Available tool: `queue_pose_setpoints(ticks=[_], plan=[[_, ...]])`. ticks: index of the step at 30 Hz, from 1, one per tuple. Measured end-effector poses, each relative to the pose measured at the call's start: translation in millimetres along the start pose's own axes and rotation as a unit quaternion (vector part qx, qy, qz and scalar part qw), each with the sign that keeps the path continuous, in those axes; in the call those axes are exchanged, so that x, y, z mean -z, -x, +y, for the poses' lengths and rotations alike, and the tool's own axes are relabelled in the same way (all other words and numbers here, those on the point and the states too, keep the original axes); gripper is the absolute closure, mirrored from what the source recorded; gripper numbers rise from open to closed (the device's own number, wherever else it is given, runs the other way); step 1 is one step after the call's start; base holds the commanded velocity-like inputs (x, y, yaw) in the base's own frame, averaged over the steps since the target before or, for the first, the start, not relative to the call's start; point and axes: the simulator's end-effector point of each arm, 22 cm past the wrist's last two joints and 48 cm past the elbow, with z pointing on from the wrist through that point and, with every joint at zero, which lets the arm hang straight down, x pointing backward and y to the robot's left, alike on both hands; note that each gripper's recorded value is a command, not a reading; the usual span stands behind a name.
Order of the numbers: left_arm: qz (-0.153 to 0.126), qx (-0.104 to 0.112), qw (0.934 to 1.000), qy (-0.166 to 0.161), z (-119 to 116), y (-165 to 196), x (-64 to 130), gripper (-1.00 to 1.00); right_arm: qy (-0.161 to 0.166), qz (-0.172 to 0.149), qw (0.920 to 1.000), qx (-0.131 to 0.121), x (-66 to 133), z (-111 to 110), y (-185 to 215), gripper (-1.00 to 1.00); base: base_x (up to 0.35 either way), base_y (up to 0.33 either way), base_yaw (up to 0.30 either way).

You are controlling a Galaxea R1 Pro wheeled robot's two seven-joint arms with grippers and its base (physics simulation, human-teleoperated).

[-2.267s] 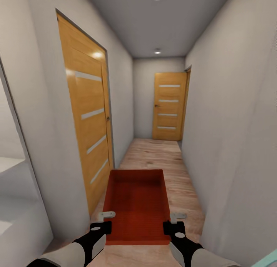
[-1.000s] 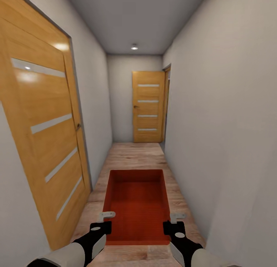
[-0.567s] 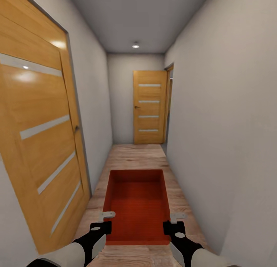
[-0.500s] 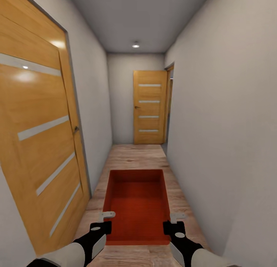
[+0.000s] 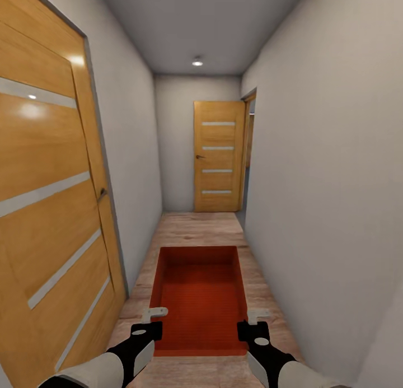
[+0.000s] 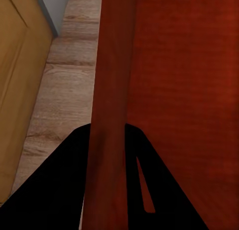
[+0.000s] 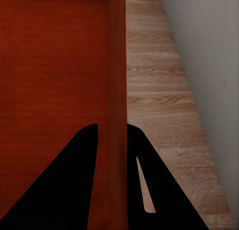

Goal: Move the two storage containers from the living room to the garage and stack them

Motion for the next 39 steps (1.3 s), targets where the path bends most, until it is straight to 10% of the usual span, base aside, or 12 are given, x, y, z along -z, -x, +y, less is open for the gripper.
queue_pose_setpoints(ticks=[39], plan=[[-0.001,0.003,1.0000,0.000,0.1,-0.6,0.0,1.00,0.000,-0.003,1.0000,0.004,-0.2,0.1,2.2,1.00,0.322,0.000,0.000]])
